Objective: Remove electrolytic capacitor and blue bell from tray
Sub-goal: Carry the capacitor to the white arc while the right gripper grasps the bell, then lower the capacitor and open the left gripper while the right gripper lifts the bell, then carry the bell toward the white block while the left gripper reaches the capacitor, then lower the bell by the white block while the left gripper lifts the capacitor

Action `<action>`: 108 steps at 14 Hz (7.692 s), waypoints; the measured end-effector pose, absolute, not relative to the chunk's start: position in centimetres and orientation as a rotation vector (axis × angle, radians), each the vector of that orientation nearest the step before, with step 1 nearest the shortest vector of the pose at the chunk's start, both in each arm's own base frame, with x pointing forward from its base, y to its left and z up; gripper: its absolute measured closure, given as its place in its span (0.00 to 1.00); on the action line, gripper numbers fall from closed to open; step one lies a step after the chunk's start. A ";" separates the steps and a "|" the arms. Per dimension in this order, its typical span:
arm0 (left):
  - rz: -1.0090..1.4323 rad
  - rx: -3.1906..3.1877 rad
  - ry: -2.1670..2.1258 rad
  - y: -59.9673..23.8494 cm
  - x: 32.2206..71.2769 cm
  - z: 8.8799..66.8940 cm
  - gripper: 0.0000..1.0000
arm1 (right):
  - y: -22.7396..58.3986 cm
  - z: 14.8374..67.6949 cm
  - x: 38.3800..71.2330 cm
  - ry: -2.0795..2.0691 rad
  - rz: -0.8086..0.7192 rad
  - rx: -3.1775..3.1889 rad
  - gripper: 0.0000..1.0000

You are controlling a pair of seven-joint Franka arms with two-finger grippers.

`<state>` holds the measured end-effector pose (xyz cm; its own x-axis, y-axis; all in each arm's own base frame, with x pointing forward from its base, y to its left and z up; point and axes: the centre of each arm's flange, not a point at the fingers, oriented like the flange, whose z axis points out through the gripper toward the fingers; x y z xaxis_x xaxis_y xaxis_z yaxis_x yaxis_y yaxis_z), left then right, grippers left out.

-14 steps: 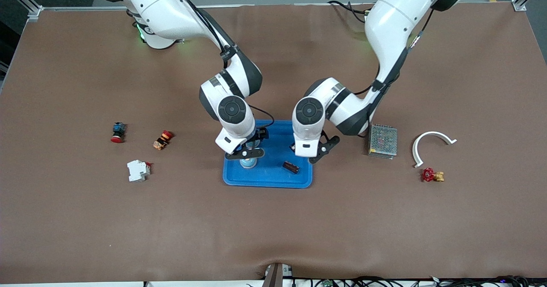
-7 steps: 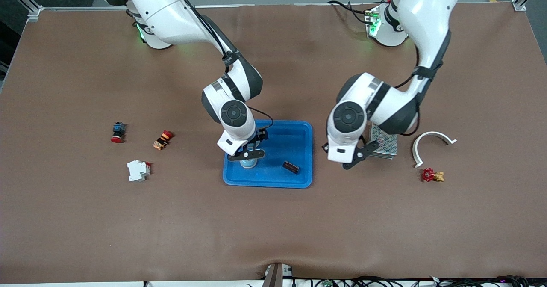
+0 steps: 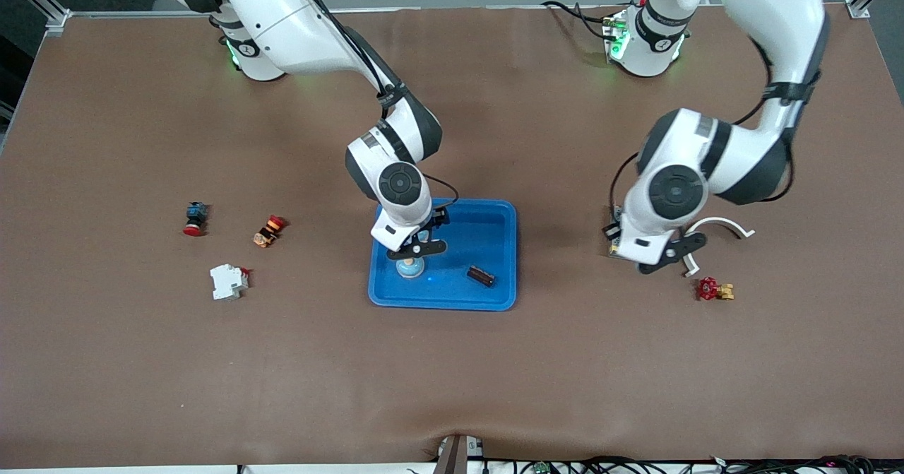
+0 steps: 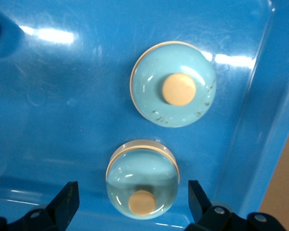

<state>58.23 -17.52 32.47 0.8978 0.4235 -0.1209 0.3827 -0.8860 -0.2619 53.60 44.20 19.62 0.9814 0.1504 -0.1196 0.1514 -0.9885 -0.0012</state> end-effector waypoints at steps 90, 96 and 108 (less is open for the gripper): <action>-0.112 -2.901 -1.249 -41.3 61.6 27.8 0.70 | -9.8 18.9 67.7 1.748 -0.114 2.577 0.34; -0.035 -2.825 -0.977 -32.4 63.3 34.3 0.70 | -9.8 18.3 67.7 1.745 -0.104 2.576 0.15; 0.194 -2.794 -0.830 -9.6 64.1 32.9 0.70 | -8.4 30.8 69.6 1.433 -0.054 2.889 0.00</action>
